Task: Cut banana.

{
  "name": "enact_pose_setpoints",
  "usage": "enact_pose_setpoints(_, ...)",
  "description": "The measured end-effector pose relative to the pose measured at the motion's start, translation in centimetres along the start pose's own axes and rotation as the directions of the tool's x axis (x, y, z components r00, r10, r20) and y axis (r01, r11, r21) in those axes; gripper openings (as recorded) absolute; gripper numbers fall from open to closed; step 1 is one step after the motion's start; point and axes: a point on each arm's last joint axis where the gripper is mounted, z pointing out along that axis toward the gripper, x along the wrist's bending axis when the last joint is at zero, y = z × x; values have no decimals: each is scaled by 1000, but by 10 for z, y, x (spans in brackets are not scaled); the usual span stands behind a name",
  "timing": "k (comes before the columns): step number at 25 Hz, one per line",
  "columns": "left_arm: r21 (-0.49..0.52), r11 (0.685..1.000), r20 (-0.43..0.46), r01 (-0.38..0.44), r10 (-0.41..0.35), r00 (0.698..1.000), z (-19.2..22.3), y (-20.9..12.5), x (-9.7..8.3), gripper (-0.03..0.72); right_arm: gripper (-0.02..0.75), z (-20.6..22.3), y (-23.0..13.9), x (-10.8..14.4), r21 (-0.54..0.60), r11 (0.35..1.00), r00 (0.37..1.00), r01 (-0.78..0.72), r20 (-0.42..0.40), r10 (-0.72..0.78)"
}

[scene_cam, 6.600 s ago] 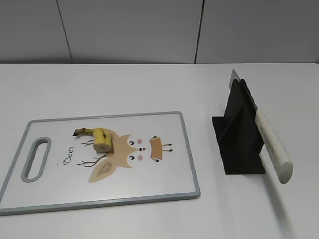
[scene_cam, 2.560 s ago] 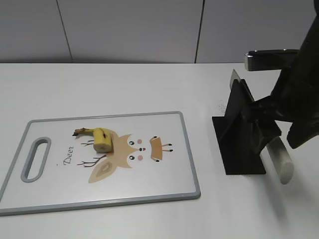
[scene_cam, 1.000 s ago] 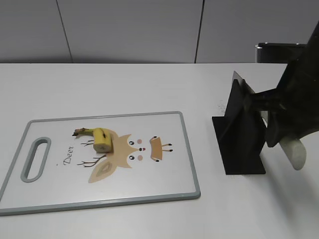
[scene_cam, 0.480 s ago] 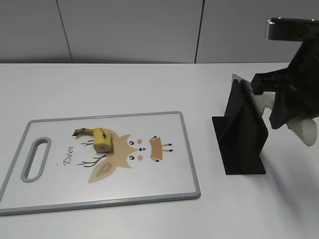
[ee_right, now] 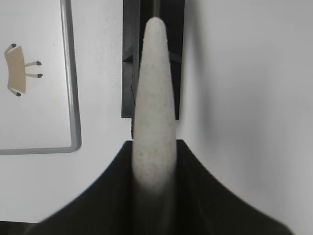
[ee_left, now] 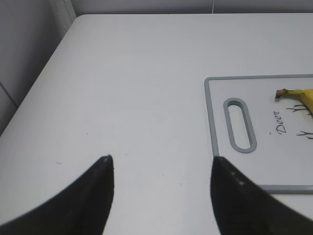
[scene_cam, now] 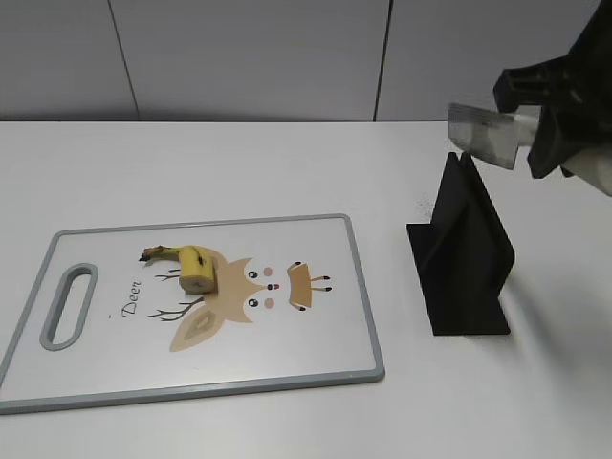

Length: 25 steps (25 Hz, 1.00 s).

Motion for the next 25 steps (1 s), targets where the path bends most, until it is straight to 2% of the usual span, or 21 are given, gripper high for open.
enact_pose_setpoints(12,0,1000,0,1,-1,1000,0,0,0,589,173,-31,17,4,-87,996,1000,5,-17,-6)
enact_pose_setpoints(16,-1,1000,0,0,0,1000,0,0,0,589,173,-42,22,6,-119,992,998,52,-24,-55)
enact_pose_setpoints(20,-7,1000,0,0,0,1000,-1,9,1,589,173,-53,28,12,-176,973,985,150,-60,-163)
enact_pose_setpoints(25,-70,998,-3,-8,8,1000,-1,44,4,589,173,-61,34,24,-290,899,918,329,-125,-376)
